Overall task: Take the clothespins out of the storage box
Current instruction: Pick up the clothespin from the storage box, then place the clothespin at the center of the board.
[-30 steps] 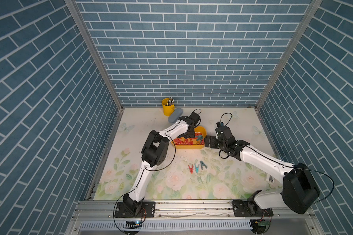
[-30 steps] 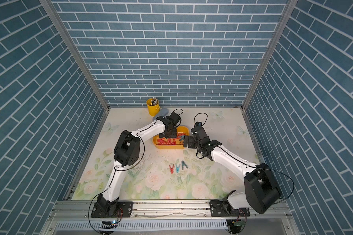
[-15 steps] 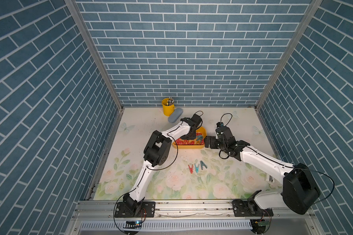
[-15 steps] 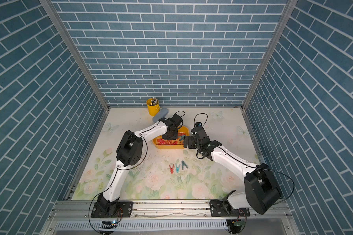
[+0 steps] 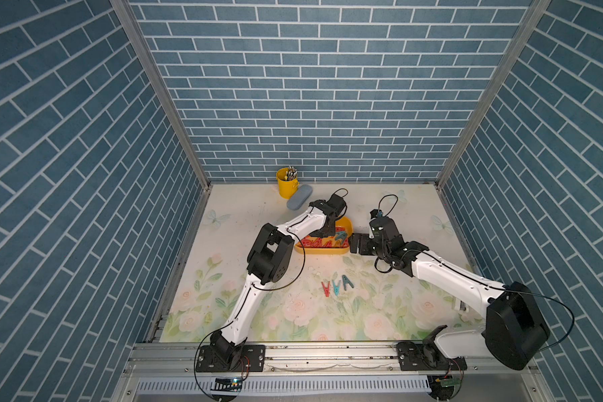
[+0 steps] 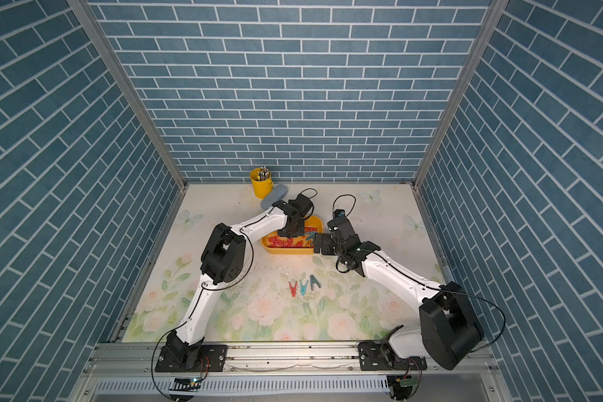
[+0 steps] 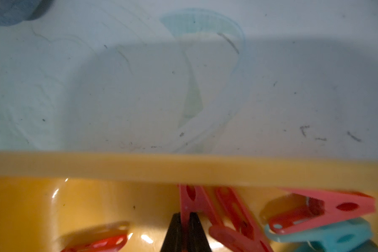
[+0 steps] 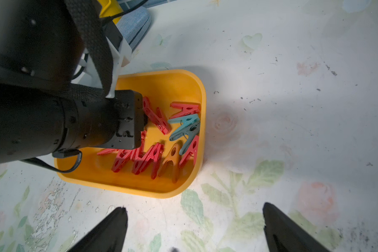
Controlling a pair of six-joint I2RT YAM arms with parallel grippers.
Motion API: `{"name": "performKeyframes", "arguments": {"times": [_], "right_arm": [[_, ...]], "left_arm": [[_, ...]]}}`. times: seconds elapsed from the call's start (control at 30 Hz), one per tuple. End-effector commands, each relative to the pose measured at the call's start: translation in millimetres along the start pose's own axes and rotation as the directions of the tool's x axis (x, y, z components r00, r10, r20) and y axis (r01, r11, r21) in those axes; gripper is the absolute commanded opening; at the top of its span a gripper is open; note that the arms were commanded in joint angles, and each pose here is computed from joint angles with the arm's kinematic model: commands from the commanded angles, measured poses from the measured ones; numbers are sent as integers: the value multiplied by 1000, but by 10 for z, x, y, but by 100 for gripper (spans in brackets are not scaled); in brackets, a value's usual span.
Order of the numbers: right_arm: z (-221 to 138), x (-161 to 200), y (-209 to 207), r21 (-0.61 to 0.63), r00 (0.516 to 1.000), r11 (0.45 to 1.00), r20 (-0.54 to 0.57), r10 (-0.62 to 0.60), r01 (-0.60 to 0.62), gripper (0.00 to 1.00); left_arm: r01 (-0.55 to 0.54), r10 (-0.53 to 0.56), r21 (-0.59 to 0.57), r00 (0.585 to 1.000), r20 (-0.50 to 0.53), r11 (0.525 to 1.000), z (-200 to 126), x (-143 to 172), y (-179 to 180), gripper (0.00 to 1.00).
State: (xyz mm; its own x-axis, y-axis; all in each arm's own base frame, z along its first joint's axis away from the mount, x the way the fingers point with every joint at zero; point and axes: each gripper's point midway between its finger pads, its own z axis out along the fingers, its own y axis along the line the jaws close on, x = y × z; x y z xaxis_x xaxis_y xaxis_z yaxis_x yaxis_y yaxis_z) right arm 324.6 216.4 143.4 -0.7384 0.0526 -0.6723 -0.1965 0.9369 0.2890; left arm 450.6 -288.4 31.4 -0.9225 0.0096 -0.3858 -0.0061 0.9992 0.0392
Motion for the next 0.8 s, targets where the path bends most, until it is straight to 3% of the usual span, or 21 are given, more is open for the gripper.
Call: {"name": "performKeyframes", "arguments": {"times": [0.0, 0.4, 0.6, 0.77], "right_arm": [[-43, -32, 28, -28, 1000, 999, 21, 22, -22, 99], [-19, -48, 200, -110, 999, 994, 17, 28, -26, 99], [-35, -9, 319, -145, 1000, 989, 16, 18, -15, 100], [-30, 104, 452, -173, 1000, 985, 3, 0, 0, 99]], "left_arm": [[11, -11, 7, 999, 49, 1000, -346, -122, 62, 11], [53, -60, 64, 992, 108, 997, -948, -129, 227, 12], [36, -48, 106, 993, 105, 994, -1146, 105, 321, 12], [4, -14, 117, 996, 89, 993, -1235, 478, 426, 12]]}}
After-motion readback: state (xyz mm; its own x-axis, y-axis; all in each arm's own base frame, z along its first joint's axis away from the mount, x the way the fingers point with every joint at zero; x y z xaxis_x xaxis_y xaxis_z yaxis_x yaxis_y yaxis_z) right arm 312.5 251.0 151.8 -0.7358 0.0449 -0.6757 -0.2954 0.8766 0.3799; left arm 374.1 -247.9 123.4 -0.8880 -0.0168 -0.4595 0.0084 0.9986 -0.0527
